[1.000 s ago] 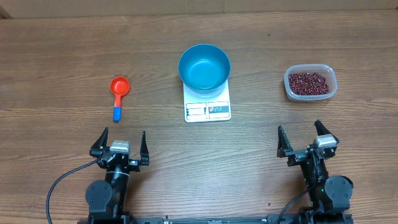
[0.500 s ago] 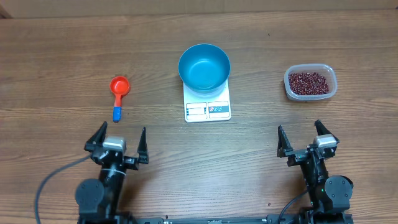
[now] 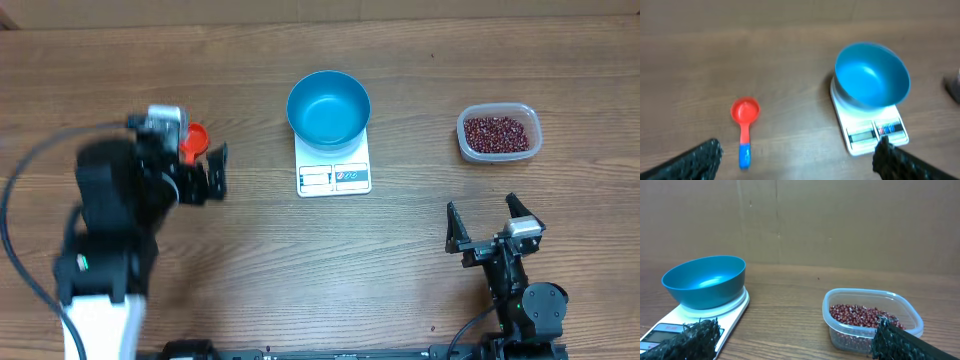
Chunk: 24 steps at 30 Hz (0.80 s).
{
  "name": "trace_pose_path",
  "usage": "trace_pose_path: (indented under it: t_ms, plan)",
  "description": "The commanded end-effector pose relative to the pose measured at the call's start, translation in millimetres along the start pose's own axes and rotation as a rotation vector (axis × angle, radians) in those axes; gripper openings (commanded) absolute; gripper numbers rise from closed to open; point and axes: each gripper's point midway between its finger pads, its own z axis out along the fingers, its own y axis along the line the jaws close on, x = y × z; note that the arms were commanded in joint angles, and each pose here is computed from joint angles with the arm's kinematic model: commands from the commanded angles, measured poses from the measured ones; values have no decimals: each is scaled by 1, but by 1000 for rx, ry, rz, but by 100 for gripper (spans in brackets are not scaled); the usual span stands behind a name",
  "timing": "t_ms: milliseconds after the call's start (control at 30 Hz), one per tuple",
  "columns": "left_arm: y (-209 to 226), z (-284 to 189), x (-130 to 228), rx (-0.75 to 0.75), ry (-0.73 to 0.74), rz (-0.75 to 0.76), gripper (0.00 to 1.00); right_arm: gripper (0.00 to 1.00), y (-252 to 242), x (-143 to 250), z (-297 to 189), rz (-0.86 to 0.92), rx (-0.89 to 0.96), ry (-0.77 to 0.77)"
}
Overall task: Scoop item into bowl and weigh 150g on scale
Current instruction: 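Reach the left gripper to the red scoop and grasp its cup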
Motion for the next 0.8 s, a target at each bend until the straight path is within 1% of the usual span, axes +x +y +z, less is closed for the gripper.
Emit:
trace_pose_path:
  t_ms: [0,167,300,400,500,600,667,767]
  plan:
    - [-1,7,-32,22,60,-14,99,100,2,3,0,-1,-7,-1]
    - [6,33,-40,14,117,-24,99,100,2,3,0,-1,-7,-1]
    - [28,56,-32,-54,165,-41,100,100,2,3,0,-1,-7,-1]
    - [50,73,-23,-89,206,-84,100,100,2,3,0,-1,-7,-1]
    - [77,90,-12,-126,242,-129,96,100,2,3,0,-1,-7,-1]
    - [106,113,3,-153,284,-145,89,100,2,3,0,-1,-7,-1]
    - [120,124,11,-158,304,-156,87,100,2,3,0,-1,-7,-1]
    - [128,147,26,-95,338,-145,83,100,2,3,0,-1,-7,-1]
